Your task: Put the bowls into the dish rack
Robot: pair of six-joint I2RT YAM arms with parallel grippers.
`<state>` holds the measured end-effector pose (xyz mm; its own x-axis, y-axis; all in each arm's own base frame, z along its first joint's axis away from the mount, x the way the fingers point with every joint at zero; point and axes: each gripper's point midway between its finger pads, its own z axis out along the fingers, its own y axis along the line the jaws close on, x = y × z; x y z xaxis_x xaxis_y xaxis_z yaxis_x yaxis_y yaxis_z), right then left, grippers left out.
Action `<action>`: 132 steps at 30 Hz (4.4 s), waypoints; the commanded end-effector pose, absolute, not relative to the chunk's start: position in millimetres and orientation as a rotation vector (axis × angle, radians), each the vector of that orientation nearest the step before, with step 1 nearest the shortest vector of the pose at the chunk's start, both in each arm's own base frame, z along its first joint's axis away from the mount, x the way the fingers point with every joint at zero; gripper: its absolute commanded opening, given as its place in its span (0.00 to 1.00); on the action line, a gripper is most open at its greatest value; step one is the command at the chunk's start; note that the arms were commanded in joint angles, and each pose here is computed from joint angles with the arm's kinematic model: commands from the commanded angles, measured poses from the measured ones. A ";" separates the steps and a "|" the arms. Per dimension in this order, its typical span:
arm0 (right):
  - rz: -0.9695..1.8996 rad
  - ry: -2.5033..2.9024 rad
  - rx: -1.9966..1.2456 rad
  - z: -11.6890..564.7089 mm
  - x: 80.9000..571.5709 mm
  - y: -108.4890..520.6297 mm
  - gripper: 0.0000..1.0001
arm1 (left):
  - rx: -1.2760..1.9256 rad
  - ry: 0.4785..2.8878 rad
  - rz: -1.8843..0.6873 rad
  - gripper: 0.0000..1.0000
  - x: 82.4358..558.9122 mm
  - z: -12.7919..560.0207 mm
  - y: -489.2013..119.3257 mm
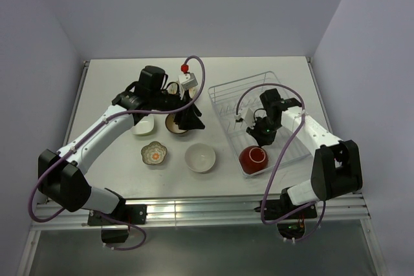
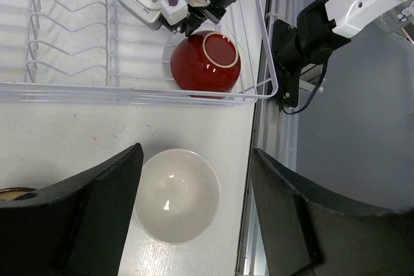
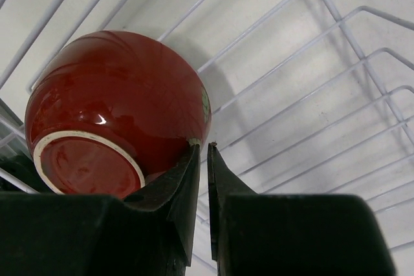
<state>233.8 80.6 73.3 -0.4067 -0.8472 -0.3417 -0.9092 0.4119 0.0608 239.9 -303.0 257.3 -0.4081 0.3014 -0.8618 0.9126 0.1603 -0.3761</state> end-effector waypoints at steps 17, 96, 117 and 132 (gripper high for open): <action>0.203 2.514 -1.554 73.5 214.0 41.4 0.19 | 1.156 1.774 -1.243 0.73 238.7 263.7 -301.3; 0.564 2.282 -0.994 218.2 272.4 57.6 0.96 | 2.281 1.370 -0.683 0.70 171.1 63.0 -282.0; 0.594 2.193 -1.026 227.6 264.9 63.2 0.97 | 2.325 1.393 -0.700 0.03 143.7 48.9 -284.4; 0.736 2.193 -0.857 253.9 268.8 82.7 0.97 | 2.001 1.276 -0.604 0.00 149.2 152.2 -302.6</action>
<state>266.8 71.3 226.7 -0.5627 -0.4402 -0.6997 -0.7542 0.6199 0.2165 140.0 -288.5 115.0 0.3367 0.6758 -0.6556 0.9332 -0.3322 0.1369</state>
